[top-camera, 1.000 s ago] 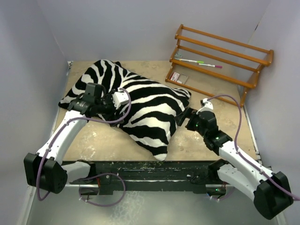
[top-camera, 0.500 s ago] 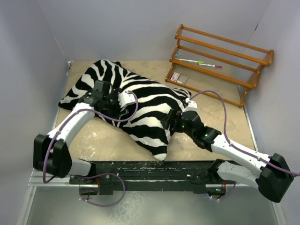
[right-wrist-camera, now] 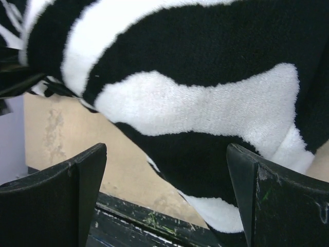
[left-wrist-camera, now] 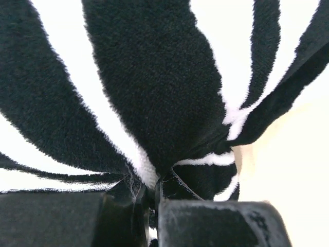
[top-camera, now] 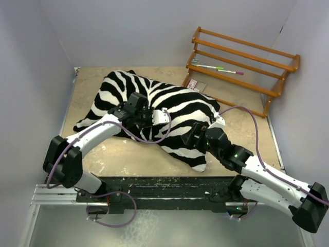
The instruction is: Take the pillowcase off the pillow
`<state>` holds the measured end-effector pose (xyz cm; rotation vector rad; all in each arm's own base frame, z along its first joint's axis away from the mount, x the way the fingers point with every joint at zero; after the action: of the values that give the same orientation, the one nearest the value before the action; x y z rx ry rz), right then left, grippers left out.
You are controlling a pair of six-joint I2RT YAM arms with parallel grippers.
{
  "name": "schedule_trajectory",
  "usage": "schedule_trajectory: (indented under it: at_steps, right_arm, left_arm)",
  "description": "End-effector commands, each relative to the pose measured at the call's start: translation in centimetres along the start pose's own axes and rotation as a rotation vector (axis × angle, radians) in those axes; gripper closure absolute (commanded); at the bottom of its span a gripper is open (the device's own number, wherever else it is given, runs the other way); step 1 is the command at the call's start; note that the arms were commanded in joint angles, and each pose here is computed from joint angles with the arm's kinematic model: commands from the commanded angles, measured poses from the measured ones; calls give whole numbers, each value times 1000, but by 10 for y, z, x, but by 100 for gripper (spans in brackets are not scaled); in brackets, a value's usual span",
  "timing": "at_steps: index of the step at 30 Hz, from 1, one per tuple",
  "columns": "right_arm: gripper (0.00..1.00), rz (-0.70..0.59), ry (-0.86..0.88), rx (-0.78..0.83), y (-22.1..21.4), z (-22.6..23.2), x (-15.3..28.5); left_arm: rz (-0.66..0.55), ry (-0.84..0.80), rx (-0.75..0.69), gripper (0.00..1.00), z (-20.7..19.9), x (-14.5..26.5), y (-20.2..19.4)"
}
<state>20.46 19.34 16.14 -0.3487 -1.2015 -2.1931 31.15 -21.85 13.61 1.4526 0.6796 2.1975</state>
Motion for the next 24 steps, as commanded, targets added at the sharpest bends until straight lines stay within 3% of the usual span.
schedule_trajectory:
  at_steps: [1,6,14,20,24]
  right_arm:
    - [0,41,-90,-24,-15,-21,-2]
    - [0,38,-128,-46,-19,-34,2]
    - [0,30,-150,-111,-28,-55,17]
    - [0,-47,178,-119,-4,18,-7]
    - [0,-7,303,-71,2,64,-27]
  left_arm:
    - [-142,-30,40,100,-1,31,45]
    - [-98,36,82,100,9,57,32]
    - [-166,210,231,100,66,121,44]
    - [-188,125,285,100,46,130,51]
    - [-150,110,306,100,38,127,41]
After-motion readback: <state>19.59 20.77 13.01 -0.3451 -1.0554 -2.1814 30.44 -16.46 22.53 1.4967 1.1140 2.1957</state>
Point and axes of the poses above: each gripper's point midway between its finger pads, its own x axis back along the fingers, its own z axis along the line the jaws close on, y = z × x, the point moved 2 cm from there along x, back along the fingers, and after that the axes turned 3 degrees about x, right-handed, at the moved point
